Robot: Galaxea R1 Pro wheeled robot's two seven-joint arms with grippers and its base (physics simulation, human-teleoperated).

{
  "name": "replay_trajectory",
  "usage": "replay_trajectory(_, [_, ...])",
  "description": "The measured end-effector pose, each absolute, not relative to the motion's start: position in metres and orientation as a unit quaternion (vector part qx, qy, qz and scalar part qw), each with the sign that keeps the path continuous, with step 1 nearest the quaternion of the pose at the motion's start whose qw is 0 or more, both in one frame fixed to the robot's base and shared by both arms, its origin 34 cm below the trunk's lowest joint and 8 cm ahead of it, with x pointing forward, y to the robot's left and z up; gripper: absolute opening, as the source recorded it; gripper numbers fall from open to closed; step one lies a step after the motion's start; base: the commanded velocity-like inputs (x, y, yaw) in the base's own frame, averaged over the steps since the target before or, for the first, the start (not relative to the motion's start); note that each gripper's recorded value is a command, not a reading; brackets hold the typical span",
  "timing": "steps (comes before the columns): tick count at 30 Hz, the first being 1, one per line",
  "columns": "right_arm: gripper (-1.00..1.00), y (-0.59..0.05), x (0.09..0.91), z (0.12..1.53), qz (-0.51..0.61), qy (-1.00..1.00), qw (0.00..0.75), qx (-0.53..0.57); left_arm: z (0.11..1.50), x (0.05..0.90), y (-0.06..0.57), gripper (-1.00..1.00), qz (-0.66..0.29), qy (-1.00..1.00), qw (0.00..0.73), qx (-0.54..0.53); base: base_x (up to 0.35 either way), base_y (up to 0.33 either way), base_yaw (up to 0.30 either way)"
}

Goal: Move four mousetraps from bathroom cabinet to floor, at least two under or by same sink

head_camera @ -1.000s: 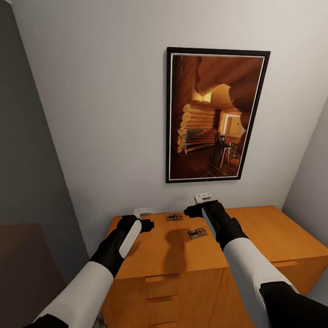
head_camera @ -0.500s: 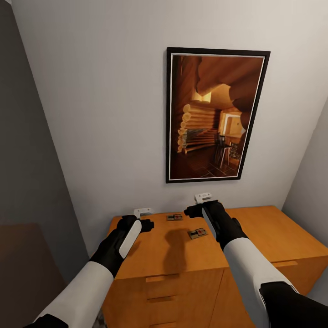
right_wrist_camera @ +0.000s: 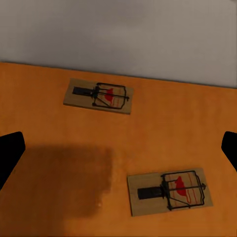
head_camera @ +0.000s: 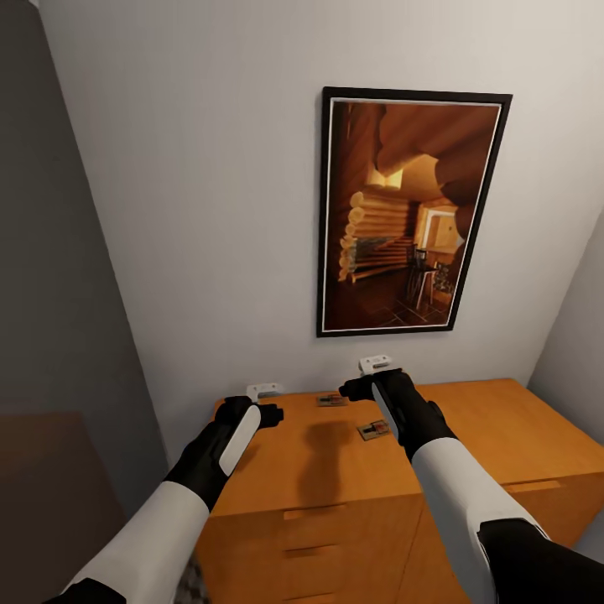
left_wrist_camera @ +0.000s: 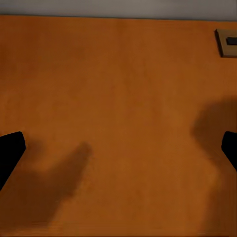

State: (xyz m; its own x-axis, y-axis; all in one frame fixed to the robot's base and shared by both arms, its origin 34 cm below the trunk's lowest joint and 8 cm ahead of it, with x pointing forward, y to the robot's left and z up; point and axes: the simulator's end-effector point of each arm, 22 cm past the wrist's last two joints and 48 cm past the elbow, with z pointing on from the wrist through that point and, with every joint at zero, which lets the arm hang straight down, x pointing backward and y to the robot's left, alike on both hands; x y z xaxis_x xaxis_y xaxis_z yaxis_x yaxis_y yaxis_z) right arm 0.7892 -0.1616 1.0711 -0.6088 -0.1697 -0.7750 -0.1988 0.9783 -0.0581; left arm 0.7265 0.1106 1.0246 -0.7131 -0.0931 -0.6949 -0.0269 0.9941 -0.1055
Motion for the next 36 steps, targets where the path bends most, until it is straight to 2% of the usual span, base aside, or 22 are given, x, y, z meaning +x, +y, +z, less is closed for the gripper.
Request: replay_trajectory(36, [1.0,-0.1603,0.7904,1.0732,0.016,0.894,0.434,-0.105,1.0243,0.7266,0.1115,1.0,-0.043,0.925,0.377,-0.032,0.0,0.02,0.0])
